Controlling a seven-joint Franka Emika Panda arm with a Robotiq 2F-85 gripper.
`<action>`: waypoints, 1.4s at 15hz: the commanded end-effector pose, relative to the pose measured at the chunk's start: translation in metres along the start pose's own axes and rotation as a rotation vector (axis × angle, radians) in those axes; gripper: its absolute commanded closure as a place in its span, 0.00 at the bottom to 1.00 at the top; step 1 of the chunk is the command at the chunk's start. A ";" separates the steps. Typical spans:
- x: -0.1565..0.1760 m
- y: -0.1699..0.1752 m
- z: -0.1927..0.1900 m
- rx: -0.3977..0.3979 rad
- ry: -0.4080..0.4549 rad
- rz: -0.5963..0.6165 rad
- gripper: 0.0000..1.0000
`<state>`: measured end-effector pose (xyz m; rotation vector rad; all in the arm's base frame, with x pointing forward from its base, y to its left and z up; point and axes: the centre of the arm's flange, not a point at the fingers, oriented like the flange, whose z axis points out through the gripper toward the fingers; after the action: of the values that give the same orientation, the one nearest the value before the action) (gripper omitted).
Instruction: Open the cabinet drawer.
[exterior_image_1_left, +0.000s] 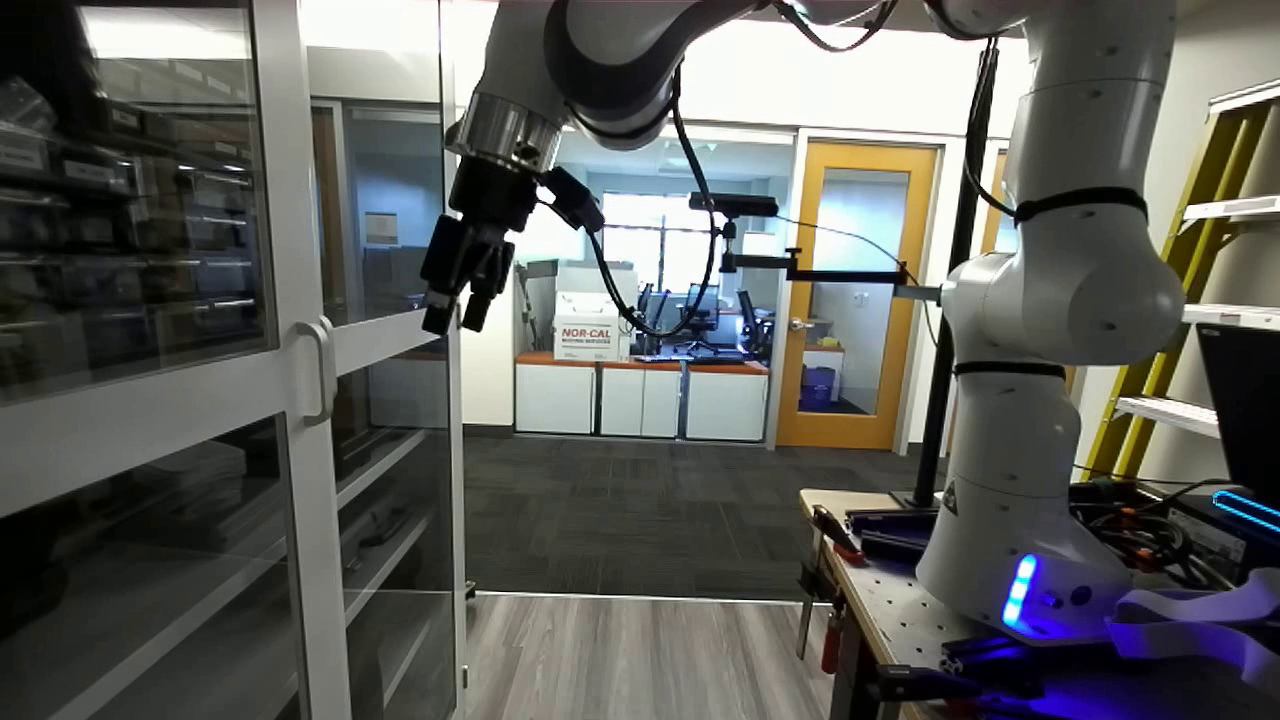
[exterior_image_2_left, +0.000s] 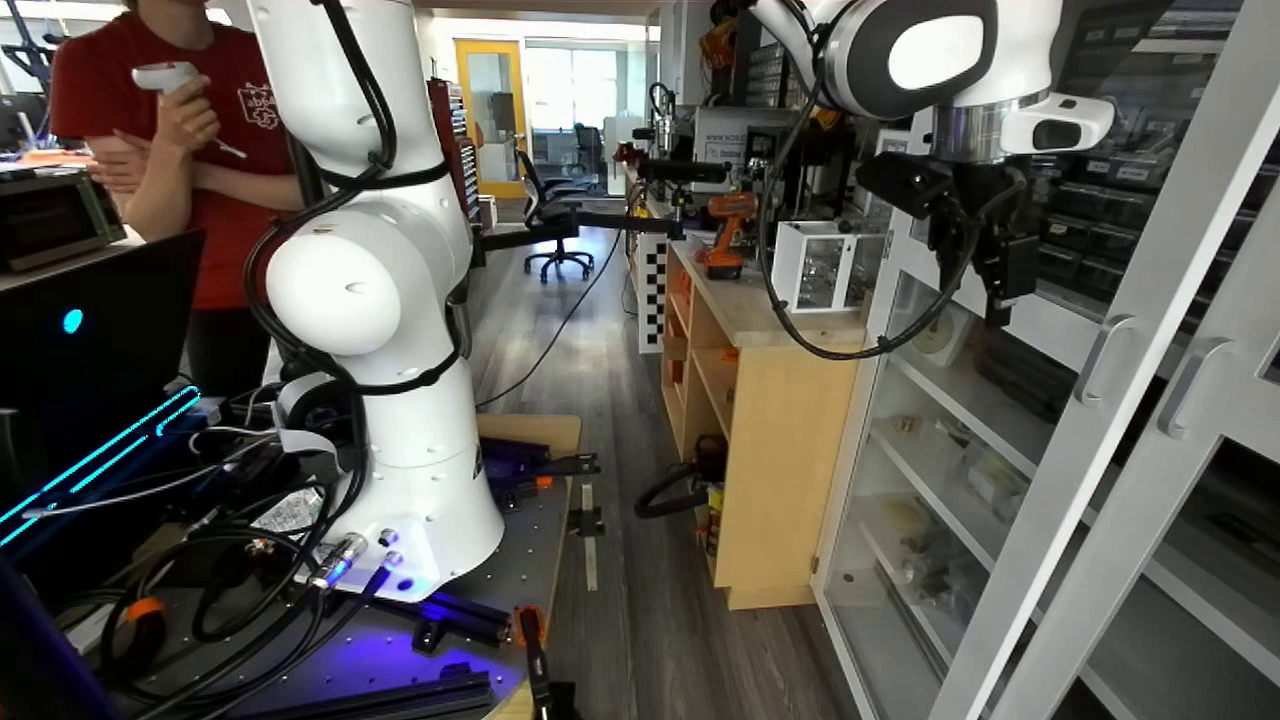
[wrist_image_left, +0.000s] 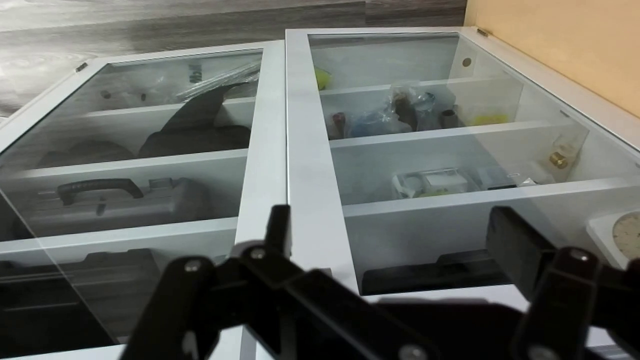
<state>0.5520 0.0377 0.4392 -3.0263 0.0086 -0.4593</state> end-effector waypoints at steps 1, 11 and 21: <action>0.000 0.000 0.000 0.000 0.001 0.000 0.00; 0.027 0.002 0.034 -0.102 0.081 -0.089 0.00; 0.053 0.014 0.060 -0.120 0.232 -0.022 0.00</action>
<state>0.6090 0.0254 0.4015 -3.0876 -0.0372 -0.7670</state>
